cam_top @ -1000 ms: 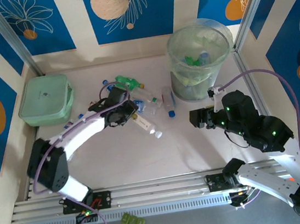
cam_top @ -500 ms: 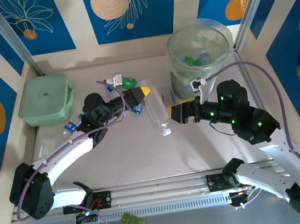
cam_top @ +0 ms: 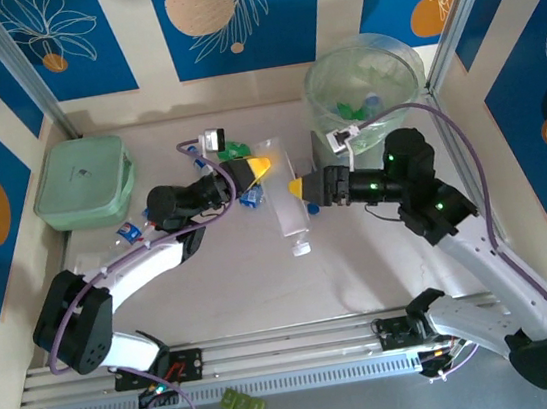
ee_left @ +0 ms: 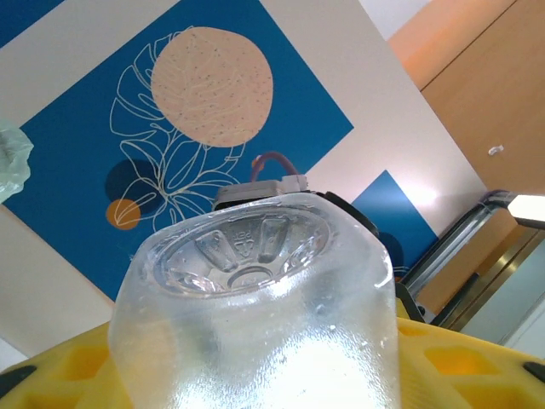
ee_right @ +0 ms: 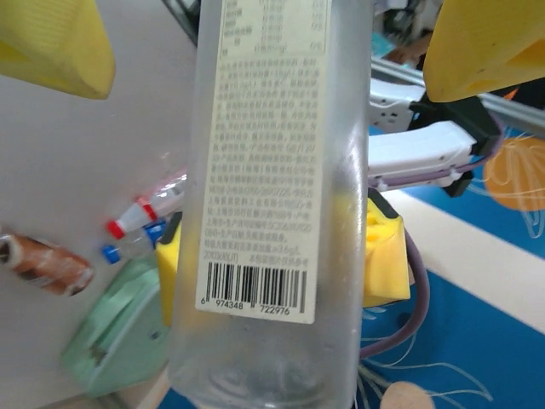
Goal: Put the plastic bottles in the bin
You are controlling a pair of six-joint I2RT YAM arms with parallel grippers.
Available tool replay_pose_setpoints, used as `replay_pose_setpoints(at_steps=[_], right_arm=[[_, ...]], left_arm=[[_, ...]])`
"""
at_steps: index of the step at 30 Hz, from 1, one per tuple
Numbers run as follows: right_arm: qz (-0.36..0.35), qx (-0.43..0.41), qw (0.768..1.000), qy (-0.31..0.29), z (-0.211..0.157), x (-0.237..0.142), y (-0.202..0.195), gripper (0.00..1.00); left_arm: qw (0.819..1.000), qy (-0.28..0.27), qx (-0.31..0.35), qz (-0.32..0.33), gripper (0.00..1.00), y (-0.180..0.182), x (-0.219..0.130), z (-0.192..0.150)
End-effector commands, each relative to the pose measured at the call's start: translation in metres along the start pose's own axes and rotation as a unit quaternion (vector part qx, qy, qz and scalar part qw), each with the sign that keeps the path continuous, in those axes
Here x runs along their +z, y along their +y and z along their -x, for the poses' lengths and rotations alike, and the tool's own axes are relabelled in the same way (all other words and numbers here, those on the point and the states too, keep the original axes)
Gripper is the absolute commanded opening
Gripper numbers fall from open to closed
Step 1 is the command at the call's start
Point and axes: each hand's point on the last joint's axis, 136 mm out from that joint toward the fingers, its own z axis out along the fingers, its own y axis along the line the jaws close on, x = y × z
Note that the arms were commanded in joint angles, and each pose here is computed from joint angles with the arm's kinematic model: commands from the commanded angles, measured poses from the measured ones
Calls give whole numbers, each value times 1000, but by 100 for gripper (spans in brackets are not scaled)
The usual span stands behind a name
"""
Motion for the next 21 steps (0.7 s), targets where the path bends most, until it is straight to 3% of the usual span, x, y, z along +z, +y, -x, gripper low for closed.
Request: replay_pose_setpoints(at_steps=[1,7,10,15,18,21], right_arm=[[49,-4,999,20,-5,7,17,88],[59,7,998,22,-7,14,16,73],[58,17,998,26,-10,16,13,71],[55,22,998,26,-12,16,12,54],[53,21,998,24,-11,14,13,44],[53,17,998,18,-10,11,17,36]], left_arm=[[998,5,41,-52,33,-38,2,4],[998,2,47,-48,33,-36,0,3],[998,3,46,-45,33,-34,0,2],[998,4,43,-36,31,-30,-1,1],[999,6,44,-26,35,-28,-1,0],[999,11,43,-17,48,-28,0,0]])
